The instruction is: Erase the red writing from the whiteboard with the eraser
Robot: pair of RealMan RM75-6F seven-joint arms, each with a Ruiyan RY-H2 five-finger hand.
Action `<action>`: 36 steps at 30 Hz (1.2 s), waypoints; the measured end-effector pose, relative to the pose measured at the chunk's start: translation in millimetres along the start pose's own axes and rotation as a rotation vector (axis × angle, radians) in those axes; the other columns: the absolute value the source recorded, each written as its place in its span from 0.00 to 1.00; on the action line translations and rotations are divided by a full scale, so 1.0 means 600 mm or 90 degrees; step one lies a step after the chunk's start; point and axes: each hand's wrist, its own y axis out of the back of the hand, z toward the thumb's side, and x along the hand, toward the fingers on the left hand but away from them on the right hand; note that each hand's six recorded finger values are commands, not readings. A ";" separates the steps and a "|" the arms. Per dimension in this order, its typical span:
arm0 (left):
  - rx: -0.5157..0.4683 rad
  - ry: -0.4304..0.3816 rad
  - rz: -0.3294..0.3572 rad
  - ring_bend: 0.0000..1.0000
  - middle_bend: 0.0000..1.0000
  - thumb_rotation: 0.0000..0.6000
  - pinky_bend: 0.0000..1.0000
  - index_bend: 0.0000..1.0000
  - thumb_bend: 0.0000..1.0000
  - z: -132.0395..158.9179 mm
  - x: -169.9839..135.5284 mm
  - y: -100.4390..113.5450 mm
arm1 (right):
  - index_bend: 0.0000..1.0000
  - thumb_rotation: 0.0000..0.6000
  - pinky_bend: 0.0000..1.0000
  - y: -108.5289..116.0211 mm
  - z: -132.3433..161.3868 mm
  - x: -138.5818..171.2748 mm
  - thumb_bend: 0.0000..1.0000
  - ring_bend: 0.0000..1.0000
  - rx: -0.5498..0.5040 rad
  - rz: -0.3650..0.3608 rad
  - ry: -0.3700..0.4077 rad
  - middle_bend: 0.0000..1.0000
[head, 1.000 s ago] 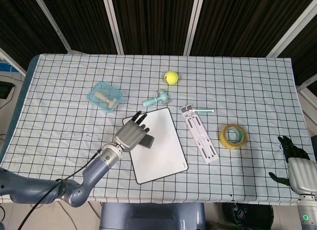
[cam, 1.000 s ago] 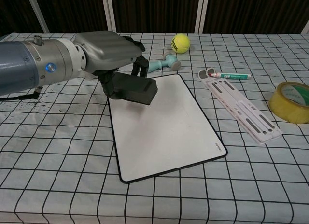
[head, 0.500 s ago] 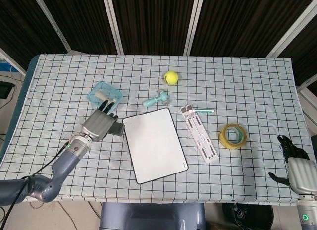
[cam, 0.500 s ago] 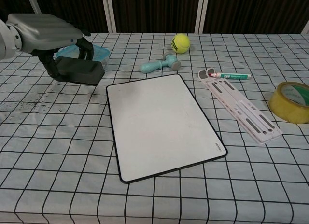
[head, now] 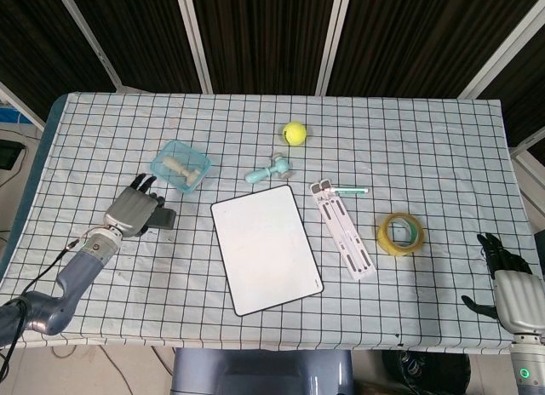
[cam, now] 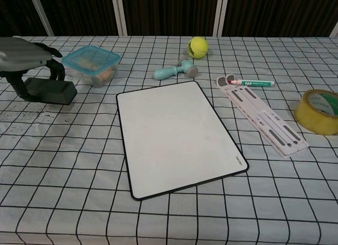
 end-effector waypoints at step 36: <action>0.036 0.007 0.063 0.00 0.06 1.00 0.05 0.00 0.12 0.020 -0.130 0.073 | 0.06 1.00 0.22 0.003 0.001 -0.003 0.08 0.21 0.006 -0.008 0.002 0.11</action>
